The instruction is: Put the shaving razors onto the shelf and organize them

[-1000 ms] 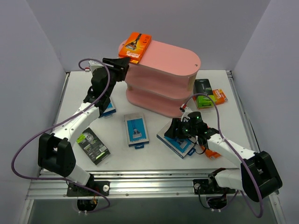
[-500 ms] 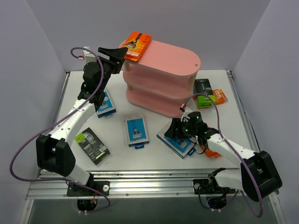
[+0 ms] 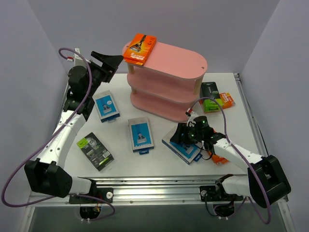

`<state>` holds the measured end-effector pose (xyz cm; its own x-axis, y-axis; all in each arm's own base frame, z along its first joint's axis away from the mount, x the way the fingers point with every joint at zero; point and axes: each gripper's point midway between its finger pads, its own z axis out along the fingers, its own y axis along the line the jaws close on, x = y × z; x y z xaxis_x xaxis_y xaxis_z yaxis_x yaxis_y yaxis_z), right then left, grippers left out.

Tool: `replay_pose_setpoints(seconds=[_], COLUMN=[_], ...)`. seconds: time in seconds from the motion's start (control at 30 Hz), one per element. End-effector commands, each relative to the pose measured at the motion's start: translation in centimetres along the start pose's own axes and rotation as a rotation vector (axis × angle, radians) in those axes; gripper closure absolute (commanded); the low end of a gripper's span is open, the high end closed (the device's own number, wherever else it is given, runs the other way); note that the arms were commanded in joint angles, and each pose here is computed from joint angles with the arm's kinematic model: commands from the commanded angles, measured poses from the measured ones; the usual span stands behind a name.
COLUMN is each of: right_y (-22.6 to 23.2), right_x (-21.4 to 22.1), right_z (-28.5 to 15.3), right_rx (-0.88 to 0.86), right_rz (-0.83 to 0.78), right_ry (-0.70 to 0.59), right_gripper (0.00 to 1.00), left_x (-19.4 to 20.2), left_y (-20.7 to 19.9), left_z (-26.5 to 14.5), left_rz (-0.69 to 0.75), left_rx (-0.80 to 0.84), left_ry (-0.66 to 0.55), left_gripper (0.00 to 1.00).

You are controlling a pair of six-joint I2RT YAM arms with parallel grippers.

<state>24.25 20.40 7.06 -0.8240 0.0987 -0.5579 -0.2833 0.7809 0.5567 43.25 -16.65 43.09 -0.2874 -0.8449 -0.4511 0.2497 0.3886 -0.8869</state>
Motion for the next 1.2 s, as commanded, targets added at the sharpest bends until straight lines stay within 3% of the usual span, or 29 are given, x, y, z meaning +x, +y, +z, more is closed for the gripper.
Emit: replay_pose_setpoints(seconds=[0.0, 0.1, 0.27, 0.33, 0.53, 0.67, 0.87, 1.03, 1.17], right_y=[0.2, 0.4, -0.4, -0.4, -4.7, -7.3, -10.2, -12.9, -14.4], right_x=[-0.7, -1.3, -3.2, -4.3, -5.2, -5.7, -8.6, -8.2, -7.1], right_z=[-0.1, -0.6, -2.3, -3.1, -4.9, -5.6, -7.5, -9.7, -11.1], right_rx=[0.016, 0.032, 0.137, 0.169, 0.417, 0.539, 0.678, 0.799, 0.874], right_rz=[-0.024, -0.034, -0.034, -0.012, 0.111, 0.186, 0.274, 0.314, 0.335], right_ry=[-0.008, -0.024, -0.096, -0.144, -0.247, -0.283, -0.372, -0.332, -0.296], right_gripper=[0.46, 0.46, 0.46, 0.46, 0.41, 0.30, 0.27, 0.22, 0.07], left_x=[0.1, -0.1, 0.7, 1.7, 3.9, 5.5, 6.6, 8.7, 10.1], left_y=[0.7, 1.0, 1.8, 3.9, 7.4, 8.6, 10.1, 11.8, 12.3], left_z=[-2.4, -4.0, -7.5, -8.8, -12.6, -13.9, -15.3, -15.8, -15.7], left_rz=[0.053, 0.116, 0.362, 0.449, 0.612, 0.648, 0.674, 0.698, 0.685], left_rx=[-0.013, -0.033, -0.075, -0.114, -0.147, -0.120, -0.120, -0.128, -0.125], left_ry=[0.048, 0.061, 0.128, 0.180, 0.269, 0.329, 0.325, 0.374, 0.423], left_gripper=[0.13, 0.12, 0.12, 0.12, 0.12, 0.12, 0.12, 0.12, 0.12])
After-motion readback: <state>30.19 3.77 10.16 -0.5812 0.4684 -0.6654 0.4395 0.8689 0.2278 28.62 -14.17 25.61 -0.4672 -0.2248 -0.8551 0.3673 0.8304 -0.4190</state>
